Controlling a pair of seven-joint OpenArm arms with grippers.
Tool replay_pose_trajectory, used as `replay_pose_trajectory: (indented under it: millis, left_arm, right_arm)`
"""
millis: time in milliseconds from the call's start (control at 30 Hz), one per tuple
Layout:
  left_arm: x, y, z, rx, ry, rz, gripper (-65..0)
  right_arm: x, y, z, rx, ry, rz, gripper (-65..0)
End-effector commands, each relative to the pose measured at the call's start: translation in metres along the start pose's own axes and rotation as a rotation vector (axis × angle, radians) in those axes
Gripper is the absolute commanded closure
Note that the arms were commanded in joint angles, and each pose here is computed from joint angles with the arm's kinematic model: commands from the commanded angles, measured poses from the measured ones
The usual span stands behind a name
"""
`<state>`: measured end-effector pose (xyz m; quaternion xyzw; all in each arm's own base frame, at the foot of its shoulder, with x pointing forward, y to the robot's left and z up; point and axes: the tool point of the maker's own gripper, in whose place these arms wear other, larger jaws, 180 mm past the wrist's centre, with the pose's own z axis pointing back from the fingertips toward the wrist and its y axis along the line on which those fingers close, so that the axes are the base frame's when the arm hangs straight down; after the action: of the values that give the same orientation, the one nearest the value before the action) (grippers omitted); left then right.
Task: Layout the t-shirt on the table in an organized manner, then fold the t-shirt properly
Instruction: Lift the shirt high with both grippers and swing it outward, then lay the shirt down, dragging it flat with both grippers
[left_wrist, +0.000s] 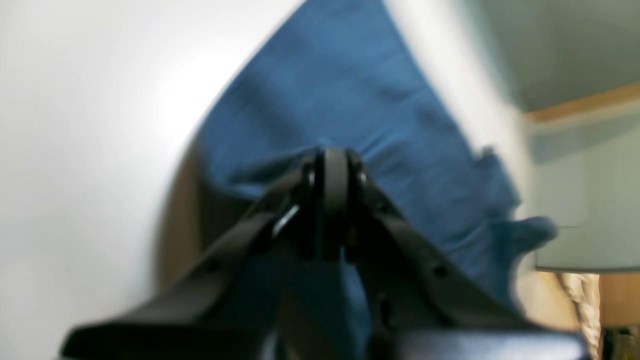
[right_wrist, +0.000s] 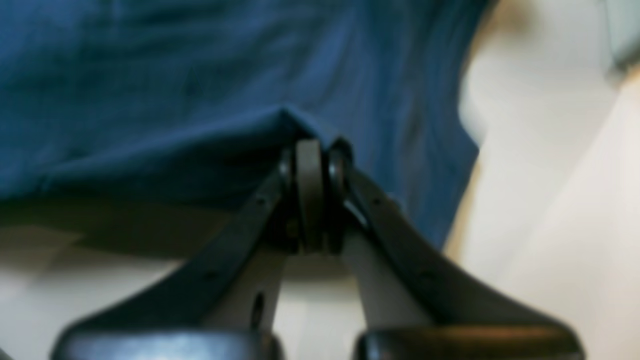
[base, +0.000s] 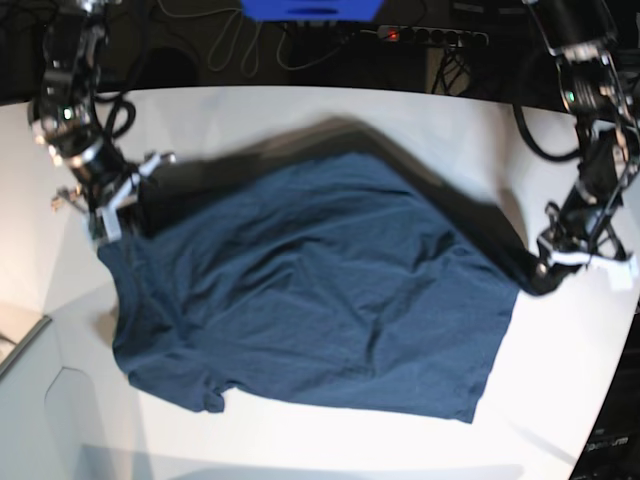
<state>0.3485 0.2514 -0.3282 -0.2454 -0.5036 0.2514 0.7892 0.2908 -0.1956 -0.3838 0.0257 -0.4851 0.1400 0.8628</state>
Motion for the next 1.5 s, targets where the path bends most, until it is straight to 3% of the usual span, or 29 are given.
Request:
replay_pose_trajectory:
  millis: [0, 200, 300, 400, 600, 767, 900, 1067, 1167, 1367, 1467]
  left_arm:
    - [0.022, -0.011, -0.012, -0.03, -0.041, -0.011, 0.0]
    - [0.07, -0.058, -0.089, -0.123, -0.039, 0.04, 0.0]
    - [0.094, -0.089, -0.123, -0.162, -0.023, 0.062, 0.0]
    - [0.13, -0.128, -0.148, -0.202, -0.07, 0.052, 0.0]
    - [0.192, -0.203, -0.162, -0.278, -0.201, -0.037, 0.0]
    - [0.225, -0.244, -0.152, -0.342, -0.267, -0.08, 0.0]
    - [0.235, -0.262, -0.134, -0.395, -0.285, -0.128, 0.0]
    - [0.222, -0.227, -0.099, -0.419, -0.276, -0.089, 0.0]
    - [0.187, -0.189, -0.084, -0.403, -0.209, -0.048, 0.0]
    - [0.091, -0.059, -0.047, -0.214, -0.074, 0.084, 0.0]
    - [0.057, -0.004, -0.014, -0.127, -0.054, 0.184, 0.0]
  right_arm:
    - [0.024, -0.012, -0.008, -0.012, -0.067, 0.007, 0.0]
    - [0.108, -0.065, -0.053, -0.06, -0.199, 0.019, 0.0]
    - [0.16, -0.097, -0.062, -0.096, -0.273, 0.031, 0.0]
    - [0.216, -0.132, -0.062, -0.141, -0.351, 0.041, 0.0]
    - [0.314, -0.18, -0.042, -0.252, -0.461, 0.121, 0.0]
    - [0.342, -0.185, -0.025, -0.297, -0.508, 0.167, 0.0]
    - [0.313, -0.171, -0.016, -0.311, -0.49, 0.221, 0.0]
    - [0.262, -0.124, 0.001, -0.288, -0.464, 0.295, 0.0]
    - [0.225, -0.098, 0.015, -0.278, -0.442, 0.281, 0.0]
    - [0.128, -0.061, 0.035, -0.249, -0.287, 0.191, 0.0]
    - [0.087, -0.036, 0.05, -0.192, -0.268, 0.121, 0.0]
